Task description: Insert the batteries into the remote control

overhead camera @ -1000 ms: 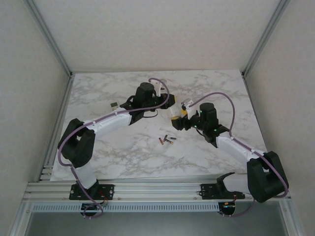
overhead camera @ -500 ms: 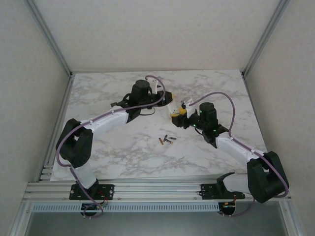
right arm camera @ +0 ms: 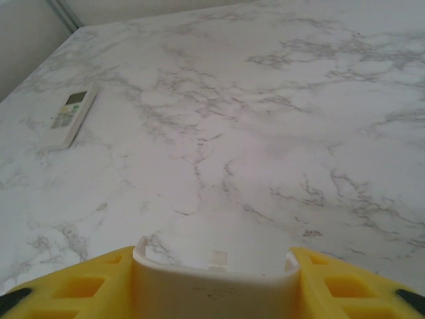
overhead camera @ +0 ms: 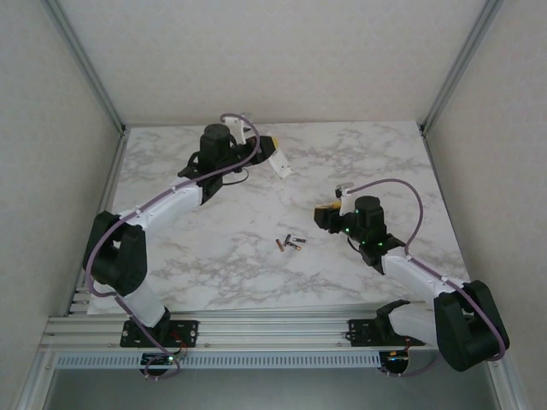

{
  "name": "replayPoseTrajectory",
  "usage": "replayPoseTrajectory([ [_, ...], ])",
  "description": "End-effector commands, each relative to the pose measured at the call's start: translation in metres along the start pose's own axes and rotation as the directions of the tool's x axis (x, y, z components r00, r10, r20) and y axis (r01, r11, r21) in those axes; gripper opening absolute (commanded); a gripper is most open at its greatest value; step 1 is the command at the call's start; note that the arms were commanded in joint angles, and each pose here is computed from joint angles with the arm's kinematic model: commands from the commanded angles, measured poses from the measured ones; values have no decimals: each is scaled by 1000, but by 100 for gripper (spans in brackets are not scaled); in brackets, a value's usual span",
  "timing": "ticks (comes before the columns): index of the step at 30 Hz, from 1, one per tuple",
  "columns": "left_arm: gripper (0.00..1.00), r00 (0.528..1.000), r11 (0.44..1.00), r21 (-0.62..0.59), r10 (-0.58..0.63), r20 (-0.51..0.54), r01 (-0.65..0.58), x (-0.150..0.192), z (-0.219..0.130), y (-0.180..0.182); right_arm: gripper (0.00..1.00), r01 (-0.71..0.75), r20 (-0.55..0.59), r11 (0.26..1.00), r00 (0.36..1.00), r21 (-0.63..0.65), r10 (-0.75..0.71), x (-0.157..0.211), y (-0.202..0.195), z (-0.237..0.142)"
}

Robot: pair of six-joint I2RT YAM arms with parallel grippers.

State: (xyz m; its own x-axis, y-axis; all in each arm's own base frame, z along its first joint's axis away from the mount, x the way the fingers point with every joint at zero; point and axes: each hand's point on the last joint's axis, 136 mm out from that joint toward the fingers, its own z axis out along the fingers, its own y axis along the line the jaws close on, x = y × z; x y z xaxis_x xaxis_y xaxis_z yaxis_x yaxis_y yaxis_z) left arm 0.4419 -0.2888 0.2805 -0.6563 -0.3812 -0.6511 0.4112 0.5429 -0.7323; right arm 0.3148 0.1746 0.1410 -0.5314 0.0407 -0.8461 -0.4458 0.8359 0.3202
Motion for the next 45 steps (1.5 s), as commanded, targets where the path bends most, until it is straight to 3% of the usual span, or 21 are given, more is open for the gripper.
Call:
replayPoseTrajectory([
  [1, 0, 1000, 1000, 21, -13, -10, 13, 11, 7, 2, 42, -136, -41, 988, 990, 72, 139, -3, -13, 3],
  [4, 0, 999, 999, 1, -33, -41, 33, 25, 17, 12, 44, -242, -141, 915, 944, 321, 299, 17, -57, 9],
  [7, 0, 999, 1000, -4, -19, -38, 19, 34, 30, 15, 42, -243, -229, 821, 885, 516, 406, 43, -94, 10],
  [12, 0, 996, 994, -84, -71, -46, 67, 57, 65, 38, 46, -277, -253, 725, 810, 631, 529, 77, -119, 15],
  [15, 0, 989, 975, -166, -142, 42, 148, 62, 78, 64, 55, -325, -222, 647, 756, 690, 616, 94, -130, 13],
  [18, 0, 959, 922, -283, -219, 182, 265, 61, 77, 103, 66, -358, -178, 597, 735, 718, 654, 89, -134, 2],
  [21, 0, 899, 844, -365, -271, 343, 393, 60, 59, 140, 77, -379, -113, 582, 762, 719, 637, 67, -131, -16],
  [25, 0, 757, 722, -351, -361, 544, 597, 74, 26, 180, 87, -431, -42, 593, 785, 680, 618, 43, -119, -37],
  [27, 1, 730, 694, -335, -405, 551, 638, 87, 28, 190, 87, -454, -38, 615, 784, 645, 619, 37, -111, -39],
  [30, 4, 726, 657, -367, -426, 539, 658, 112, 29, 196, 87, -475, -43, 634, 779, 611, 626, 33, -102, -44],
  [32, 12, 722, 649, -374, -418, 552, 662, 123, 23, 194, 87, -485, -49, 642, 775, 594, 630, 33, -97, -46],
  [39, 57, 701, 620, -400, -370, 609, 675, 147, -14, 182, 88, -500, -38, 655, 778, 566, 627, 32, -89, -58],
  [45, 69, 714, 611, -428, -355, 603, 665, 152, -38, 180, 88, -504, -40, 662, 778, 555, 627, 31, -84, -65],
])
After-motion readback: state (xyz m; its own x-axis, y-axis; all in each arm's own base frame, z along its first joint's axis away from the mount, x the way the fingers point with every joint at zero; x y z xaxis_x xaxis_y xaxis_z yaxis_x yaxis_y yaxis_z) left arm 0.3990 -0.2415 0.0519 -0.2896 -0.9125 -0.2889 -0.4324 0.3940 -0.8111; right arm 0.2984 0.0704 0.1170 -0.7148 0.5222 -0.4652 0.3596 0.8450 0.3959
